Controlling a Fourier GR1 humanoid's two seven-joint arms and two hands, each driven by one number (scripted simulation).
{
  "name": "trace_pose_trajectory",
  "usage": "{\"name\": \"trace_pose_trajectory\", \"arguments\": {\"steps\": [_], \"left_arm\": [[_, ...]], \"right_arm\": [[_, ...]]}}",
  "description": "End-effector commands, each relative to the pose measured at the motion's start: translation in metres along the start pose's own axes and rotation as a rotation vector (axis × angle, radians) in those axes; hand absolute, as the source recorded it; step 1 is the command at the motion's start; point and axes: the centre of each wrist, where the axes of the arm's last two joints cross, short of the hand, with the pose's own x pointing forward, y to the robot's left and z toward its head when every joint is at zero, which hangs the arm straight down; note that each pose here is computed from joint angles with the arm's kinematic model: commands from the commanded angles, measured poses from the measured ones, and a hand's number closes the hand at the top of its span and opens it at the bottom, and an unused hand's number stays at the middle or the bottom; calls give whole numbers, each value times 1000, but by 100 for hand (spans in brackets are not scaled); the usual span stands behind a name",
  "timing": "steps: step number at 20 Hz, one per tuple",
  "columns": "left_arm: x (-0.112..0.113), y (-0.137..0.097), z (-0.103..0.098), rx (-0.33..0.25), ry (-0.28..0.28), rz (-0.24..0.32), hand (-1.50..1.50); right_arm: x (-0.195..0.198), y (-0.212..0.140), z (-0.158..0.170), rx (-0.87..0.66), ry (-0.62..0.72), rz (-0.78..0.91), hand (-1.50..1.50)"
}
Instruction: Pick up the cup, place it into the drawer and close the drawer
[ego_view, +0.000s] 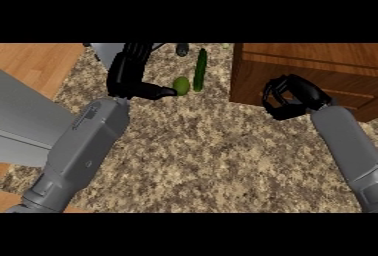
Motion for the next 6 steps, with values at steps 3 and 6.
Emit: {"name": "trace_pose_trajectory", "arguments": {"steps": [3,6], "left_arm": [[-2,1,5,-24,-1,21,-150],[-3,3,8,-17,-2,23,-150]], "right_arm": [[56,-81,1,-271,-22,111,150],[51,-86,9,-256,-4,115,150]]}}
